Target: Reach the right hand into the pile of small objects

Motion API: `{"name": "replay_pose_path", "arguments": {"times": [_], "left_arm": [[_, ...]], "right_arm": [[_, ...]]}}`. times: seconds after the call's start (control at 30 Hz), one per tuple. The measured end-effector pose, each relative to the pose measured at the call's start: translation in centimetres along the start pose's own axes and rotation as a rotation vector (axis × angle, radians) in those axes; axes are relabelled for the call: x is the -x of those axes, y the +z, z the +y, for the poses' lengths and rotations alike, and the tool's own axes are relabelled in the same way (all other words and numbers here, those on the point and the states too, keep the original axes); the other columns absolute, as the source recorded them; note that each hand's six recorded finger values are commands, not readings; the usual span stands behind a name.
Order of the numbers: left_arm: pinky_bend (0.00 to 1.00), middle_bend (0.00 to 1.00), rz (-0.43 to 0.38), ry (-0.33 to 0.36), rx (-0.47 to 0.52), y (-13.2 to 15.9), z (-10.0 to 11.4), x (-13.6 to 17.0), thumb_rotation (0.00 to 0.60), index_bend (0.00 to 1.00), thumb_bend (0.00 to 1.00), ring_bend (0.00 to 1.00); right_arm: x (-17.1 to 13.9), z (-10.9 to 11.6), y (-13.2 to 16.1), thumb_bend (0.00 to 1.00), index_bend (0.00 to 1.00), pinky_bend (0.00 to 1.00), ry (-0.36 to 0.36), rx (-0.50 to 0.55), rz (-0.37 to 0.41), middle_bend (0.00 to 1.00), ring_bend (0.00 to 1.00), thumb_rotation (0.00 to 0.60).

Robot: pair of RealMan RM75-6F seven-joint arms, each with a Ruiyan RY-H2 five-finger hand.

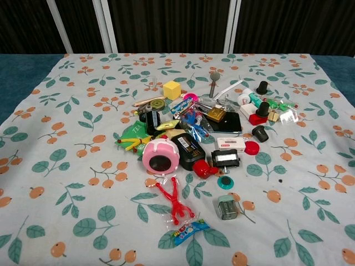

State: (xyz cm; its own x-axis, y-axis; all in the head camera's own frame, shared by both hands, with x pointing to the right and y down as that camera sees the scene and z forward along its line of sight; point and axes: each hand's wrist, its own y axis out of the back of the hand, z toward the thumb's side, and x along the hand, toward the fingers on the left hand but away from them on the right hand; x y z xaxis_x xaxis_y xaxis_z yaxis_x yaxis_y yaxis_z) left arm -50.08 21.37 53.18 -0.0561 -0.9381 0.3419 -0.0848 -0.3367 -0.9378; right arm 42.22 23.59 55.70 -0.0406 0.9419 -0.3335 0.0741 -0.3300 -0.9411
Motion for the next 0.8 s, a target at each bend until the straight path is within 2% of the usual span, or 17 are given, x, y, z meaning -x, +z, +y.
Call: {"name": "replay_pose_path", "arguments": {"times": [0.8], "left_arm": [[0.09,0.0,-0.003,0.001,0.013,0.17,0.04,0.11,0.6,0.11,0.59,0.08]], "right_arm": [[-0.05,-0.68,0.22,0.27,0.11,0.25,0.038,0.04,0.024,0.16,0.18,0.6]]}}
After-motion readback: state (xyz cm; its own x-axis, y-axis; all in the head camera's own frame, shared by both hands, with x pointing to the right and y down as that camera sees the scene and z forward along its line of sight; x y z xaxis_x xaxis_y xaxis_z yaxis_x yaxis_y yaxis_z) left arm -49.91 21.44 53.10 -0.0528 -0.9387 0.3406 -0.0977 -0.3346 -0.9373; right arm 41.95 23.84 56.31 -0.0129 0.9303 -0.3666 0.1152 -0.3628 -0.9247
